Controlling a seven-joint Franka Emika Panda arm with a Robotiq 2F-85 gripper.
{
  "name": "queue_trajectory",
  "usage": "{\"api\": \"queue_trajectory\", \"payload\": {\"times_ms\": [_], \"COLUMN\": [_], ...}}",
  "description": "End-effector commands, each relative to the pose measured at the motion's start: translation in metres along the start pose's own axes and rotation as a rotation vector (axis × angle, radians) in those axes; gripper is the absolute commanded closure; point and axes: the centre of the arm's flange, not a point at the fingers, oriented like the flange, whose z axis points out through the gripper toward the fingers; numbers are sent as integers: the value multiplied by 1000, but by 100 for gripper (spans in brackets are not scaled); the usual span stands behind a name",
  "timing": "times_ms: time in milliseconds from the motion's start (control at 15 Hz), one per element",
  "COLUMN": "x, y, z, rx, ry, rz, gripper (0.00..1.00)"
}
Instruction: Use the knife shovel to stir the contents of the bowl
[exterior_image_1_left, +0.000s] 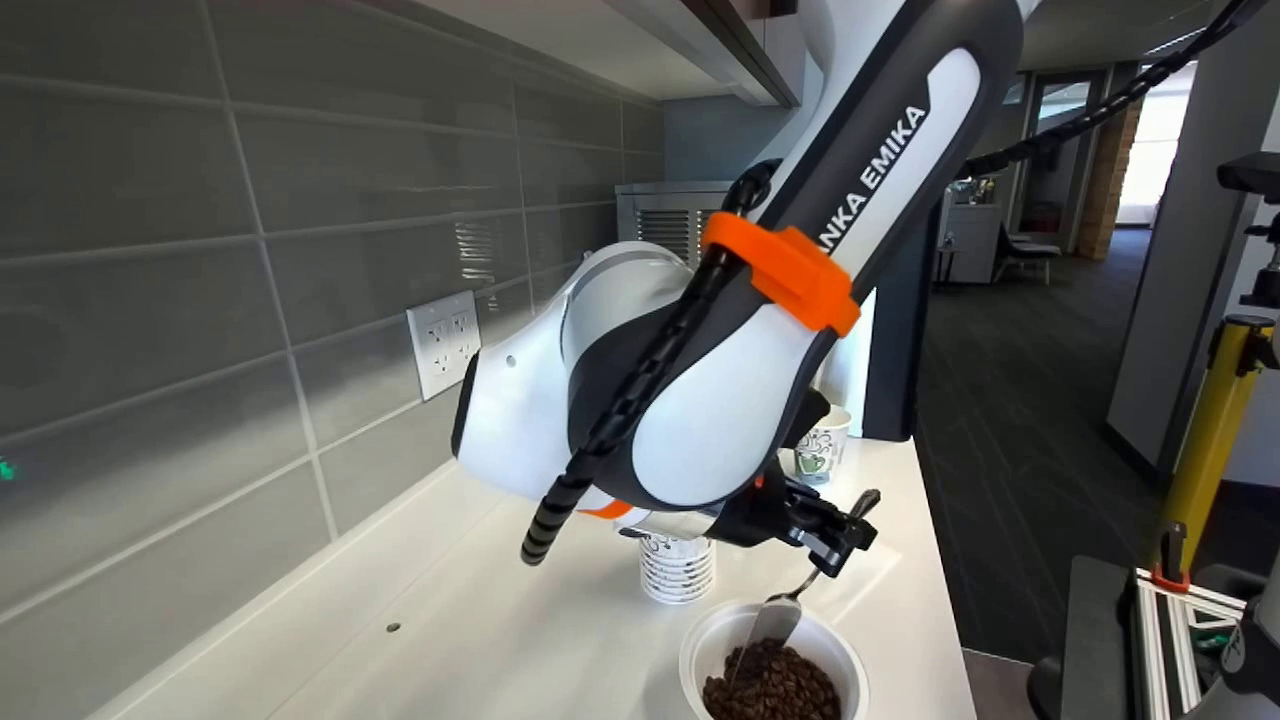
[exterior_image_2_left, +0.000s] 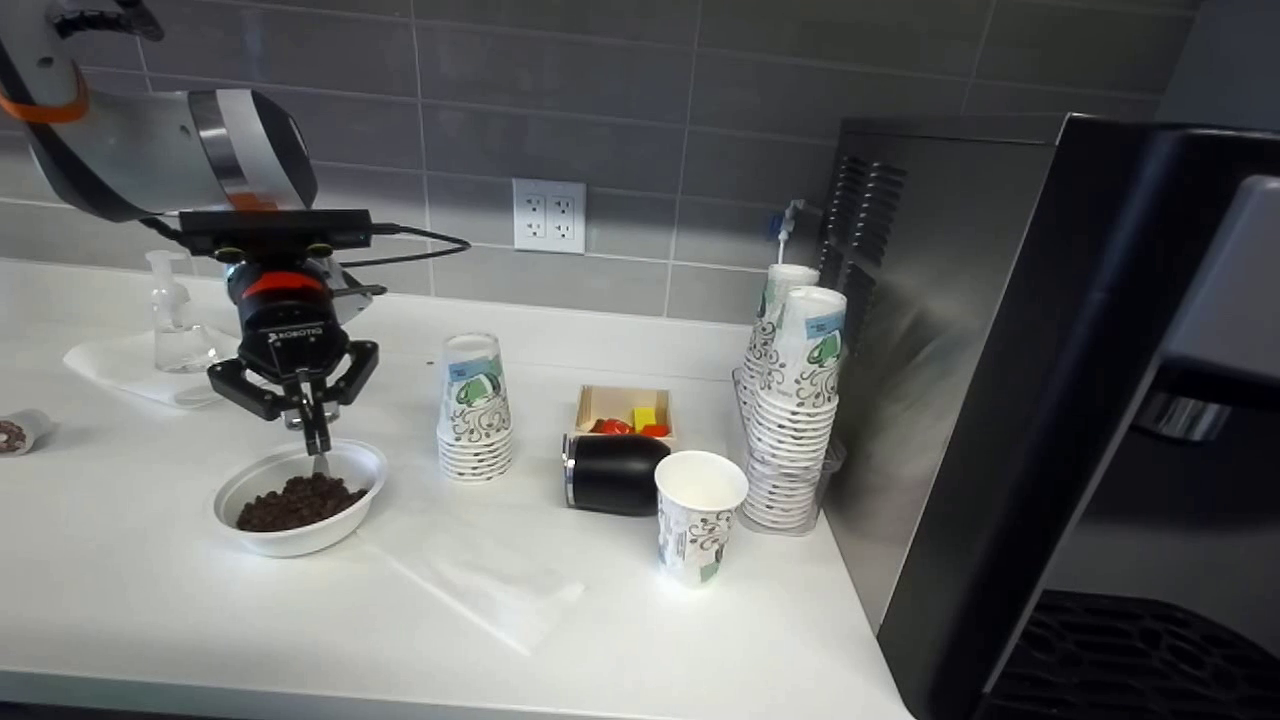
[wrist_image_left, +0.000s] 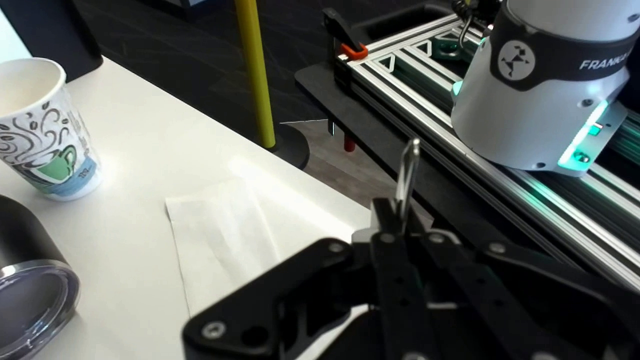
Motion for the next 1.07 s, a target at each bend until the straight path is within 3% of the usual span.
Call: {"api": "queue_trajectory", "payload": {"times_ms": [0,267,600,800,1000], "x": [-9,-14,-9,-2,-2], "y": [-1,0,1,-1,-2], "z": [1,10,18,18,11], "rx": [-22,-41,-81,-76,-41], "ry": [-84,-189,-266,-234,-140], "rz": [-59,-58,72,150,175], "gripper": [99,99,99,99,99]}}
